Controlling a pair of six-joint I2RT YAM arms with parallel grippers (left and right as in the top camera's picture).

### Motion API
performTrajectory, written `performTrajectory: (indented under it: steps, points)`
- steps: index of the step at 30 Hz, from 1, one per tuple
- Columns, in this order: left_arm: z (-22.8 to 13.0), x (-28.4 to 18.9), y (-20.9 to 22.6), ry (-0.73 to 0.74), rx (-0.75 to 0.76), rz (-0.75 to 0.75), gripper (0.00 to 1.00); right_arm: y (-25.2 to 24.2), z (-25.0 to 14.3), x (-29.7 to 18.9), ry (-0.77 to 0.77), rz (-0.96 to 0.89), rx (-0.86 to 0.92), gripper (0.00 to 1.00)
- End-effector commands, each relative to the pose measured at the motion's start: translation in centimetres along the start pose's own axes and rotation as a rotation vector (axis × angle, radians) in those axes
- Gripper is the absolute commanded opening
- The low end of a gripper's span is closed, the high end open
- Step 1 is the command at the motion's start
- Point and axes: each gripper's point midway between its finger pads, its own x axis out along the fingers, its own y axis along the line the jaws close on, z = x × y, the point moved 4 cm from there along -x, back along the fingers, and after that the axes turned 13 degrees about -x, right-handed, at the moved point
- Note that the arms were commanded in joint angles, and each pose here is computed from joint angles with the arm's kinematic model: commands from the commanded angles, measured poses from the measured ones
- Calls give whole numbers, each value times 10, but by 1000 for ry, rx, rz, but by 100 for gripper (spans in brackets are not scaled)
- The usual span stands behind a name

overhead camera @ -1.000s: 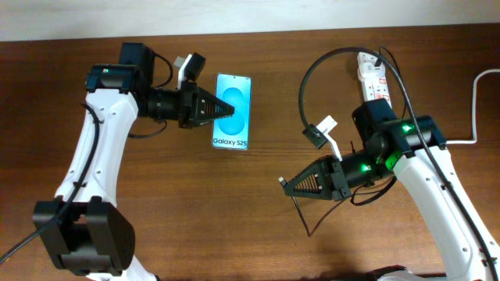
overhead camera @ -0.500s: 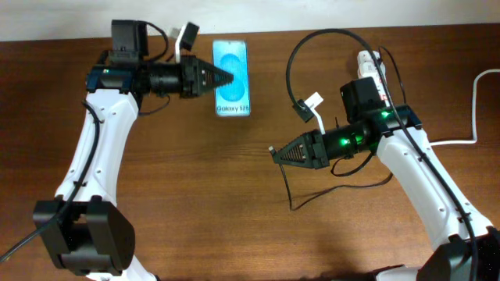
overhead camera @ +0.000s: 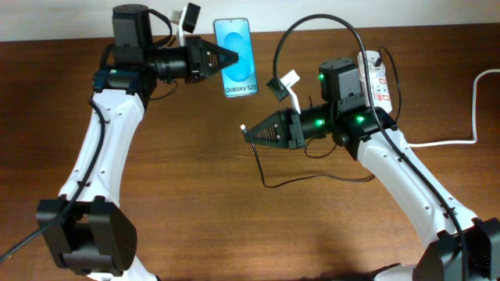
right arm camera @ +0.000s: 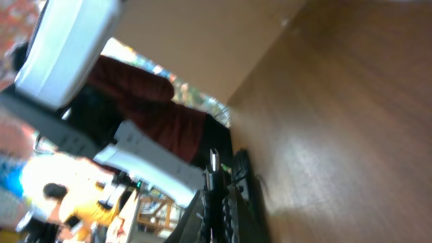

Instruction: Plug charger to phone and switch on socket

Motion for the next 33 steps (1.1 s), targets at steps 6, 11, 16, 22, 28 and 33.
performTrajectory:
  steps: [6, 11, 16, 22, 28, 33]
  points:
    - [17, -11, -16, -46, 19, -50, 0, -26, 30, 11, -111, -152, 209, 5]
    - [17, -11, -16, -46, 9, -51, 0, -30, 41, 17, -151, -159, 211, 4]
    - [23, -21, -14, -70, -11, -52, 0, -30, 51, 15, -199, -168, 229, 5]
    - [32, -39, -10, -105, -19, -52, 0, -10, 55, 3, -211, -137, 286, 4]
    - [29, -46, -13, -70, -16, -87, 0, 22, 14, -26, -119, -252, 286, 5]
    - [22, -41, -19, -20, -33, -118, 0, 39, 32, 8, -110, -155, 68, 4]
